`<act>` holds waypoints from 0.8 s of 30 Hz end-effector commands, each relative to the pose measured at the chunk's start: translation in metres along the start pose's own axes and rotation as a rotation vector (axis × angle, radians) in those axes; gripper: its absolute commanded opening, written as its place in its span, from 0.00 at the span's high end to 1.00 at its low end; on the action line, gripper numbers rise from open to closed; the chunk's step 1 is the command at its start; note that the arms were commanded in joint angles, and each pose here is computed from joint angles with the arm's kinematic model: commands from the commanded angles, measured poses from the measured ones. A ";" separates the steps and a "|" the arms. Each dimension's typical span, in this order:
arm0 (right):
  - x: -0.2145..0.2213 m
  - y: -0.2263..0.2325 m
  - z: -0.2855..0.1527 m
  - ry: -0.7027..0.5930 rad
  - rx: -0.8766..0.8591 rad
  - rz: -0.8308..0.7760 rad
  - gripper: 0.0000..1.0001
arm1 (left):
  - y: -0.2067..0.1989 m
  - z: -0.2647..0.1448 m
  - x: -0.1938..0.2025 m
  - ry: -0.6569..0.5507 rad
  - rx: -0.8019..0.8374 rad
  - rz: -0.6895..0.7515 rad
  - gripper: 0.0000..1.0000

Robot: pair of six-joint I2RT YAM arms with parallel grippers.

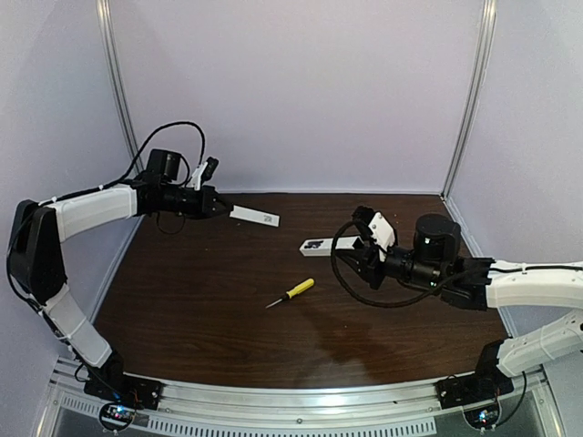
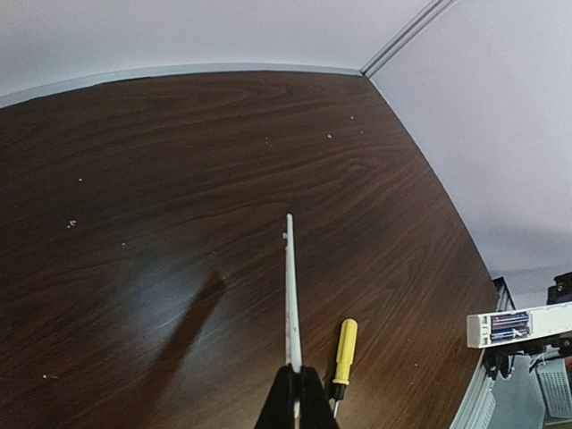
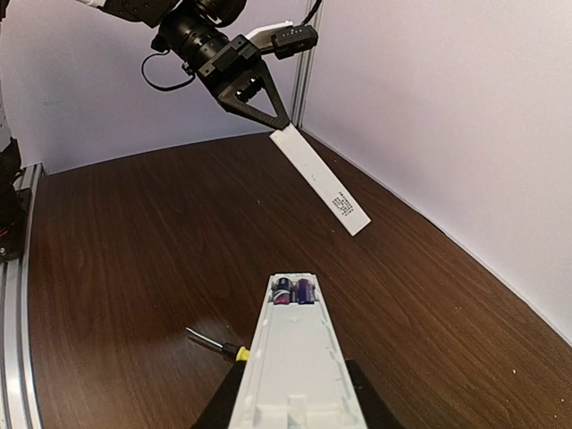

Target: Unload the batteries from the remote control

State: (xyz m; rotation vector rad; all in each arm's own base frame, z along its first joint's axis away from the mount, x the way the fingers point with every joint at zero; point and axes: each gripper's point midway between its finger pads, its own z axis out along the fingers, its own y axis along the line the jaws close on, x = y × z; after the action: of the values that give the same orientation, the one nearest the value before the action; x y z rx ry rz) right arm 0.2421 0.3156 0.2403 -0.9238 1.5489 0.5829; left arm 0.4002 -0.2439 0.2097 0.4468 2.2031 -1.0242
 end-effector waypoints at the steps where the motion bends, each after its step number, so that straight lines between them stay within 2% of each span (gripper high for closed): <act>1: -0.010 -0.001 -0.004 -0.050 0.011 0.023 1.00 | 0.018 0.002 -0.004 -0.001 -0.084 0.035 1.00; 24: -0.006 0.011 -0.014 -0.079 -0.051 0.074 1.00 | 0.066 0.042 0.048 0.211 -0.157 -0.088 1.00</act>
State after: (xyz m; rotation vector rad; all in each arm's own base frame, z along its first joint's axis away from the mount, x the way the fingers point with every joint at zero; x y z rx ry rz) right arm 0.2304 0.3118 0.2387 -0.8954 1.5418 0.6653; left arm 0.4146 -0.2338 0.1231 0.3984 2.4721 -0.8894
